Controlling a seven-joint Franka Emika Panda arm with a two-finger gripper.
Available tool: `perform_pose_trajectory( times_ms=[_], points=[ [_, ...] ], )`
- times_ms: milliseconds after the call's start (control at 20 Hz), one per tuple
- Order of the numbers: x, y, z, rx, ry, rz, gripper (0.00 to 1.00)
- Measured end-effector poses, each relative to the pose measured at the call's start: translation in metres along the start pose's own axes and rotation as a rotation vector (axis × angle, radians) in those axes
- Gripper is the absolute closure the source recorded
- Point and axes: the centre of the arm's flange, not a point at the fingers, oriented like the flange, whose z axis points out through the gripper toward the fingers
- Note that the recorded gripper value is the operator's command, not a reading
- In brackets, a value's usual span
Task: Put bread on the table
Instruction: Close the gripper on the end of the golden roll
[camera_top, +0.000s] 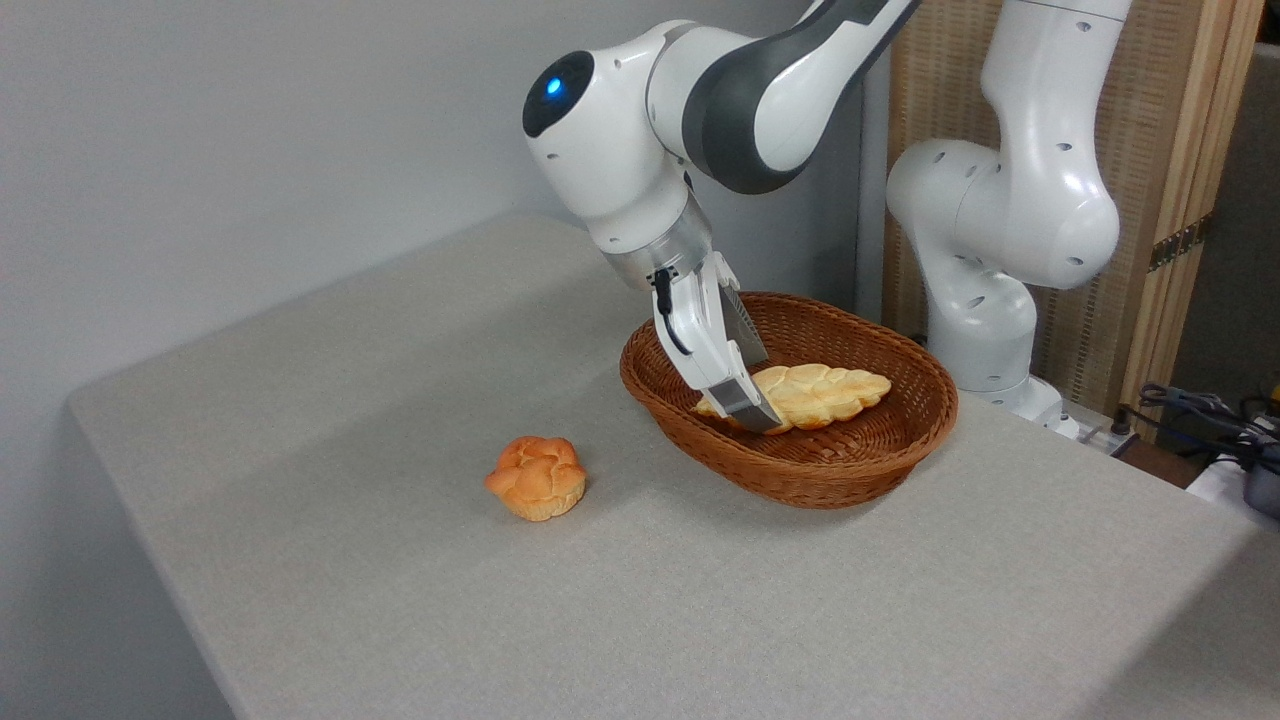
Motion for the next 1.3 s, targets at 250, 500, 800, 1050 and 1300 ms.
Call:
perform_pose_trajectory(
  times_ms=[250,500,800,1050,1300],
  points=[
    [0.0009,-0.0051,0.0071,-0.016,-0.028,0.005,0.14],
    [0.0023,-0.0058,0.0086,-0.019,-0.035,0.009,0.33],
    [0.0025,-0.0058,0.0084,-0.019,-0.036,0.009,0.64],
    [0.0026,-0.0059,0.0077,-0.017,-0.035,0.009,0.73],
    [0.0027,-0.0059,0.0057,-0.013,-0.034,0.009,0.77]
  ],
)
